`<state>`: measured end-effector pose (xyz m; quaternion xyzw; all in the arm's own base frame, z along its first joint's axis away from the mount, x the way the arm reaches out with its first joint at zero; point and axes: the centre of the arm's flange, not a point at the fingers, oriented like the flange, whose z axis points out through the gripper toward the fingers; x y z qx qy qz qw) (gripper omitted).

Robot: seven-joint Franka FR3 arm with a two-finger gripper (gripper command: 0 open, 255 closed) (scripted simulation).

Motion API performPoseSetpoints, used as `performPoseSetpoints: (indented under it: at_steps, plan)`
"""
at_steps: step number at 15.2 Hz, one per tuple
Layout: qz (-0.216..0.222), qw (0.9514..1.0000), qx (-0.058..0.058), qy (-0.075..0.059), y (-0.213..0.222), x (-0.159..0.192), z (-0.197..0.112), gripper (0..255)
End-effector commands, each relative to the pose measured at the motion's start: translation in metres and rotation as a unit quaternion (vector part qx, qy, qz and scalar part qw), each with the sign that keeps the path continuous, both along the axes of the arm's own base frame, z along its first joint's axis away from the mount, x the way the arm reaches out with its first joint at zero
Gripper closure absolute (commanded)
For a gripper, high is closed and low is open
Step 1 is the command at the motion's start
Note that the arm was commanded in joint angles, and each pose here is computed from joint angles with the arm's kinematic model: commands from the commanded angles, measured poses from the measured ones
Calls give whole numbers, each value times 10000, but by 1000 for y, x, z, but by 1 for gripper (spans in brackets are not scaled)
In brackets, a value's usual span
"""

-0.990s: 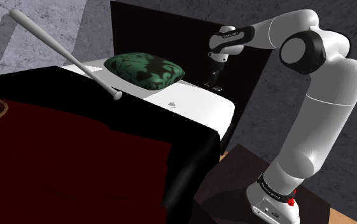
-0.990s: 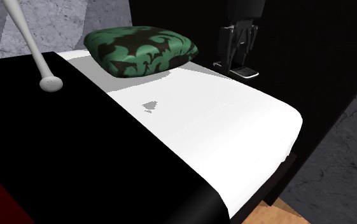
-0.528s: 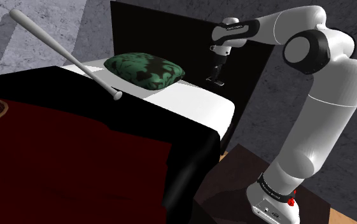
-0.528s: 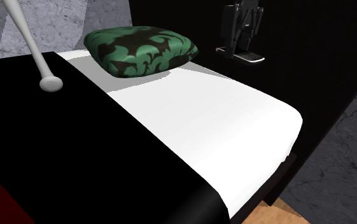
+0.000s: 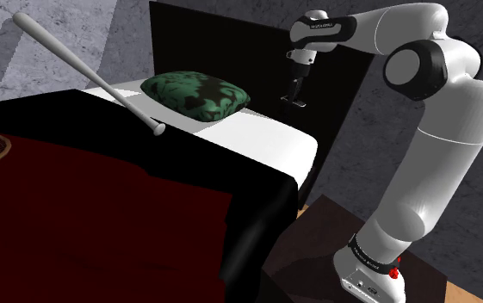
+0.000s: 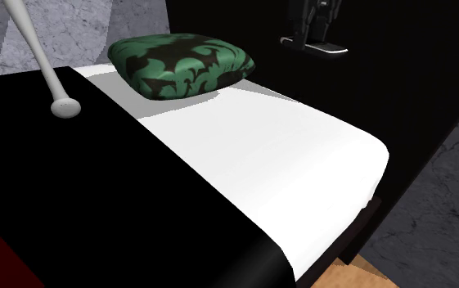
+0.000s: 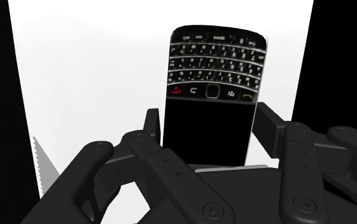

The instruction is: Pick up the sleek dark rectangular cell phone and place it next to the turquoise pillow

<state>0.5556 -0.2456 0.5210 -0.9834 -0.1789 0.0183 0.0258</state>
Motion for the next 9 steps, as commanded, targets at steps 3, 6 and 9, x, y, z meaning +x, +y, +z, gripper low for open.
performPoseSetpoints:
  at_steps: [3,6,9]
  plan:
    - [0,10000,1,2,0,-1,21,255]
    - [0,10000,1,2,22,13,23,255]
    - [0,10000,1,2,55,35,23,255]
